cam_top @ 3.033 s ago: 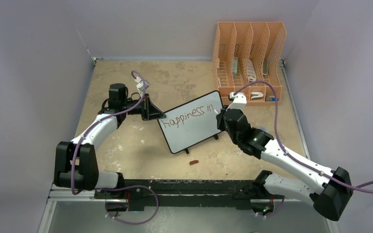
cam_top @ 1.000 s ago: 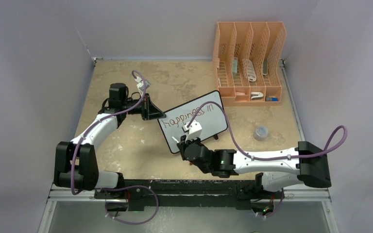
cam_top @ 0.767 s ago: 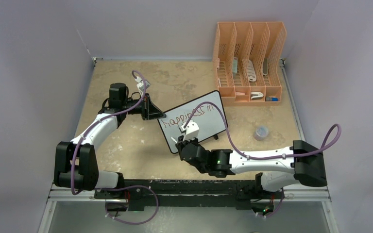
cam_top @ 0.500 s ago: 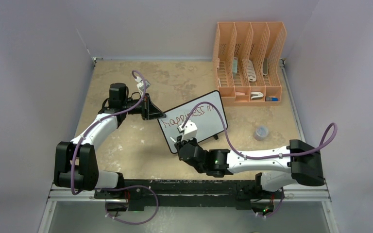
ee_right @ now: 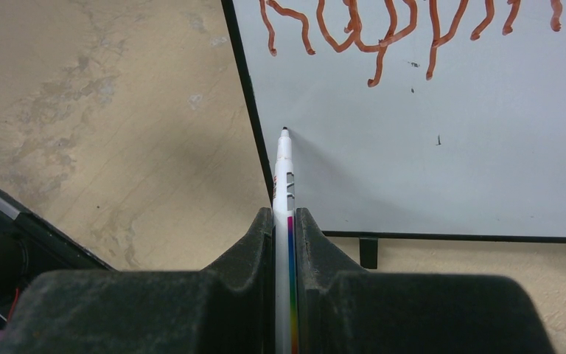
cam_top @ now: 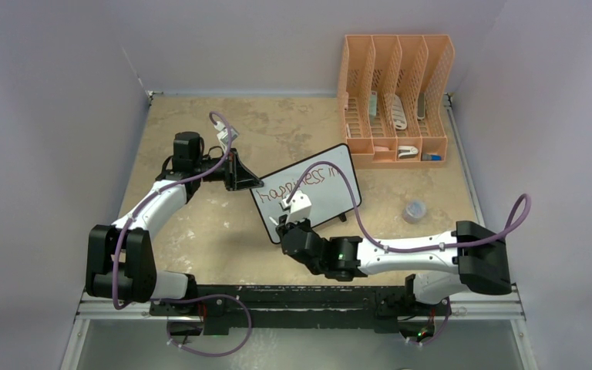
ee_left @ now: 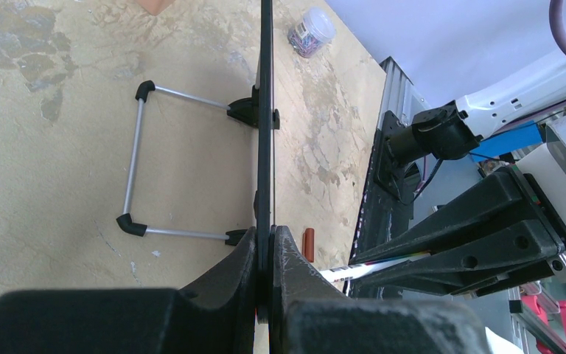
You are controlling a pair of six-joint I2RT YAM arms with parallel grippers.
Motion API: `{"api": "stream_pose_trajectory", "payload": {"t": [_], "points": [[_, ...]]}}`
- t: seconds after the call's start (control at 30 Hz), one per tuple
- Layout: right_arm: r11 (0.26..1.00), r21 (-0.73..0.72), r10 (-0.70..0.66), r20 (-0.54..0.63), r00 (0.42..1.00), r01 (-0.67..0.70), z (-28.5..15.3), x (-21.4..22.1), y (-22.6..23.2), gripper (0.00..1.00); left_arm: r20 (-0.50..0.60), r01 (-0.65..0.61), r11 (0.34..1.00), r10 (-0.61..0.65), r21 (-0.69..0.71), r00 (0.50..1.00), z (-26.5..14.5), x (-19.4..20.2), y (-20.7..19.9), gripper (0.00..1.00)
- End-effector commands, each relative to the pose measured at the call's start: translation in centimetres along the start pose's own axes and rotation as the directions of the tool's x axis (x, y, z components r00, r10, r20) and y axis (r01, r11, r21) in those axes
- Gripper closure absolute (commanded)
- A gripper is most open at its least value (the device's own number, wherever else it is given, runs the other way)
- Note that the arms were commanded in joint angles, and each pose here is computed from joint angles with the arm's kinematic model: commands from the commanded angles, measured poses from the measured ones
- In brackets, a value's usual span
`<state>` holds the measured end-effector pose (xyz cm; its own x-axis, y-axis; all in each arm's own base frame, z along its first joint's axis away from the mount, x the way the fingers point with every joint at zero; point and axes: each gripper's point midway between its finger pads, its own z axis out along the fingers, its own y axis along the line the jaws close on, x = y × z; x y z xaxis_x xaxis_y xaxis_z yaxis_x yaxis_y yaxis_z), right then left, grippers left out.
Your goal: Write a sentence on the whiteboard
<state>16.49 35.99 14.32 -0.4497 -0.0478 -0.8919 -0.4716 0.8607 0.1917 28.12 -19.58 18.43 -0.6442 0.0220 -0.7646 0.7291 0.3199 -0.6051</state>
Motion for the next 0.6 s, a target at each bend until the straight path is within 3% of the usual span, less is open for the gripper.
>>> {"api": "stream_pose_trajectory", "payload": {"t": [0.0,0.57], "points": [[0.999,0.002,0.036,0.041,0.999,-0.036,0.1,-1.8,1.0,1.00,-0.026,0.014,0.998,-0.016,-0.060,1.000,0.4,0.9,1.4,1.00],[0.998,0.064,0.022,-0.019,1.000,-0.021,-0.1,0.1,-0.5,1.00,-0.027,0.013,0.998,-0.014,-0.055,1.000,0.4,1.0,1.4,1.00]]}}
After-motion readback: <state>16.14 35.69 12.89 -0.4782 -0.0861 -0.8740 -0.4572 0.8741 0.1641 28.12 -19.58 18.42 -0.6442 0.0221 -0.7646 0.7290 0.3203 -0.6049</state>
